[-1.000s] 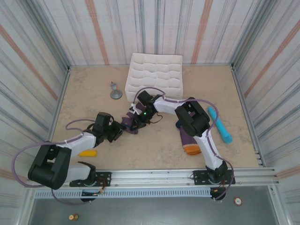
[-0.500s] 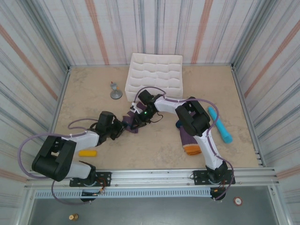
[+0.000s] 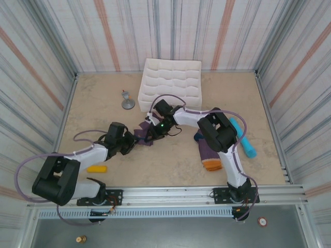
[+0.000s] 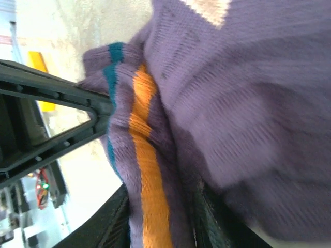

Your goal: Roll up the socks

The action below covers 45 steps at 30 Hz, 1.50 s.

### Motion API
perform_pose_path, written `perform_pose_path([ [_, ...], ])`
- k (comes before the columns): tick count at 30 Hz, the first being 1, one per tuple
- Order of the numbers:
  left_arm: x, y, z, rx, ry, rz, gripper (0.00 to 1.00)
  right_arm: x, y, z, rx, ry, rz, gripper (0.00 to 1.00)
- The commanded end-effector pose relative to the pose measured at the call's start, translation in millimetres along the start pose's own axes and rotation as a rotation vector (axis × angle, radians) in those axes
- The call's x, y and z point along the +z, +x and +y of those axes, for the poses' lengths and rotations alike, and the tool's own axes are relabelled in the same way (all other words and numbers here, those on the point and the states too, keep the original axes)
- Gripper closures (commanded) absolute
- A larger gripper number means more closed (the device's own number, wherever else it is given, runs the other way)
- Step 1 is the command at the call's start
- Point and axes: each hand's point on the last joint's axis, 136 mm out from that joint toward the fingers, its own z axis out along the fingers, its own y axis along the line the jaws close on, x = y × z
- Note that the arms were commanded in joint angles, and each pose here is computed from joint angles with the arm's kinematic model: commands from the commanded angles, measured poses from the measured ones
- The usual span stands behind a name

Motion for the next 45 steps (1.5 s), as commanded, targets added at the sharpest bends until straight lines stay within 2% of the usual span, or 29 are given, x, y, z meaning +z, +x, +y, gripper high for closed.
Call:
perform_pose_path([
  [1,-13.3,11.5,31.8,0.016,-0.137,0.026,1.00,-12.5,2.4,-24.9,-0.024,0.168,-0.048,0.62],
  [9,-33.1,24.1,40.4,0.011,-0.169,0.072,1.00,-29.8,8.8,11.9,-0.296,0.277,-0.174,0.56],
  [12,-36.5,27.2,44.9,0.006,-0.171,0.091,1.00,-32.5,14.3,27.0,-0.421,0.340,-0.226,0.50],
  [15,-39.7,29.0,47.1,0.012,-0.178,0.110,1.00,-31.1,22.0,42.7,-0.555,0.396,-0.264,0.48],
  [19,-43.6,30.1,48.2,0.020,-0.183,0.139,1.00,-29.3,29.9,64.8,-0.769,0.514,-0.336,0.39],
  [28,-44.4,31.6,42.0,0.025,-0.159,0.182,1.00,2.1,45.8,95.1,-1.135,0.683,-0.392,0.38],
  [33,-43.1,33.9,40.5,0.030,-0.155,0.207,1.00,20.5,48.3,101.5,-1.243,0.713,-0.394,0.39],
  [45,-40.2,36.6,35.6,0.040,-0.139,0.255,1.00,39.8,56.6,76.3,-1.260,0.734,-0.336,0.46],
])
